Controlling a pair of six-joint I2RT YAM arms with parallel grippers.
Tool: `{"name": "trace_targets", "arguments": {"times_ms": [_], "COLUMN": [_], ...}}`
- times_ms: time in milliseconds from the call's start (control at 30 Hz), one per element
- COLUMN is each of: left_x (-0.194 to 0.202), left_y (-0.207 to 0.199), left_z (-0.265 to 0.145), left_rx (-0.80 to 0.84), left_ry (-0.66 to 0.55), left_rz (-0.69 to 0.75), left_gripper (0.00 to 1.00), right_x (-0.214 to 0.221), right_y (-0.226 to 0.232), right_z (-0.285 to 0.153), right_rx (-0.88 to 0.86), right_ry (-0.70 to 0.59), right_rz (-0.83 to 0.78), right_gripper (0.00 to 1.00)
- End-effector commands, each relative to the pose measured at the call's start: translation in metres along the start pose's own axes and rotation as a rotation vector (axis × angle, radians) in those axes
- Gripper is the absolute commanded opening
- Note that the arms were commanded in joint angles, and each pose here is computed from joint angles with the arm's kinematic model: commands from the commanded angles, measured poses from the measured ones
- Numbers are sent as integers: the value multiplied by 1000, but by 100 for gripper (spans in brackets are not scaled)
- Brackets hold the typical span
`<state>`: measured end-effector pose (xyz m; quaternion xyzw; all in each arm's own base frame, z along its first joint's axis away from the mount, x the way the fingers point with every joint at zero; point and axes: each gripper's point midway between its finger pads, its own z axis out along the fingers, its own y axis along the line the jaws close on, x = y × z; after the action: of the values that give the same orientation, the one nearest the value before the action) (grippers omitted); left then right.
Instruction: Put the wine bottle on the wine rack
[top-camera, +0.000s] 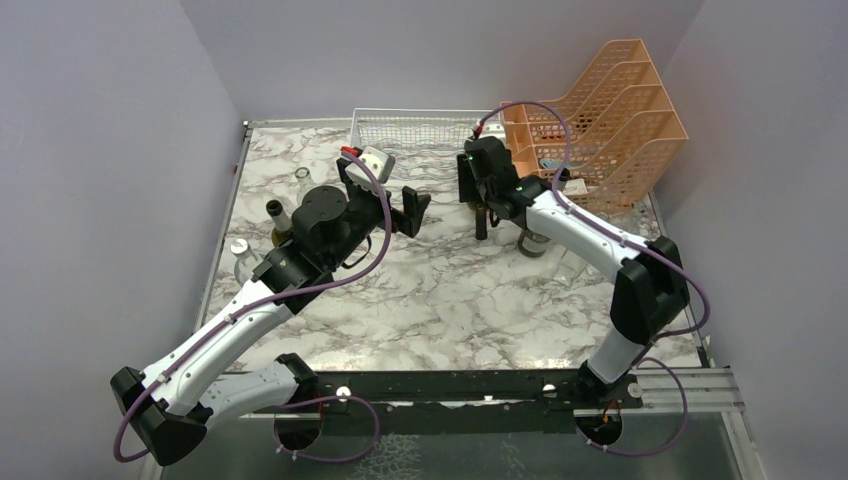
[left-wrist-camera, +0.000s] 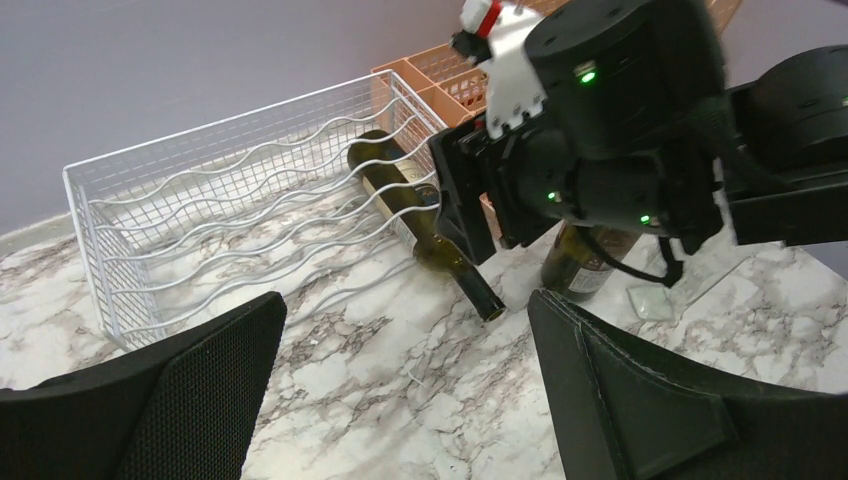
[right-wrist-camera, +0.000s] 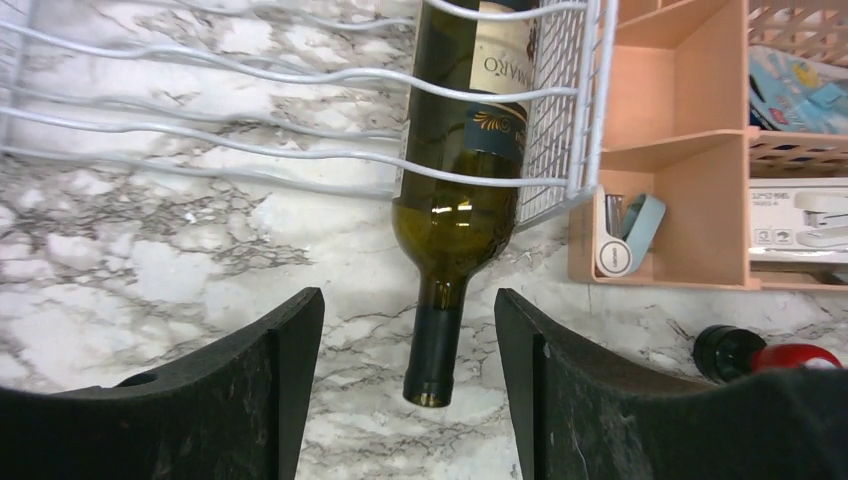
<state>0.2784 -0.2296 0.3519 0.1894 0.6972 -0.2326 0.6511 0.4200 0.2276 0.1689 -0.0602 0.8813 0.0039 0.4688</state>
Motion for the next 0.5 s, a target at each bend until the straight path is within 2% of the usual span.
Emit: {"name": "trace_targets", "arguments": {"times_ms": [0, 233, 467], "left_x": [-25, -21, -15], "left_y": [-2, -4, -5], "left_z": [-6, -7, -7], "left_rx": [9, 19, 28], "left_ry": [-61, -58, -49], "left_rz": [-3, -13, -21], "left_gripper": [99, 99, 99], "right_x": [-32, -88, -103], "right_y": [-7, -47, -105], "right_z": [-41, -99, -123], "right_rx": [-60, 33, 273], "right_ry": [-61, -240, -319], "right_rz": [11, 39, 57], "right_gripper": [66, 67, 73]}}
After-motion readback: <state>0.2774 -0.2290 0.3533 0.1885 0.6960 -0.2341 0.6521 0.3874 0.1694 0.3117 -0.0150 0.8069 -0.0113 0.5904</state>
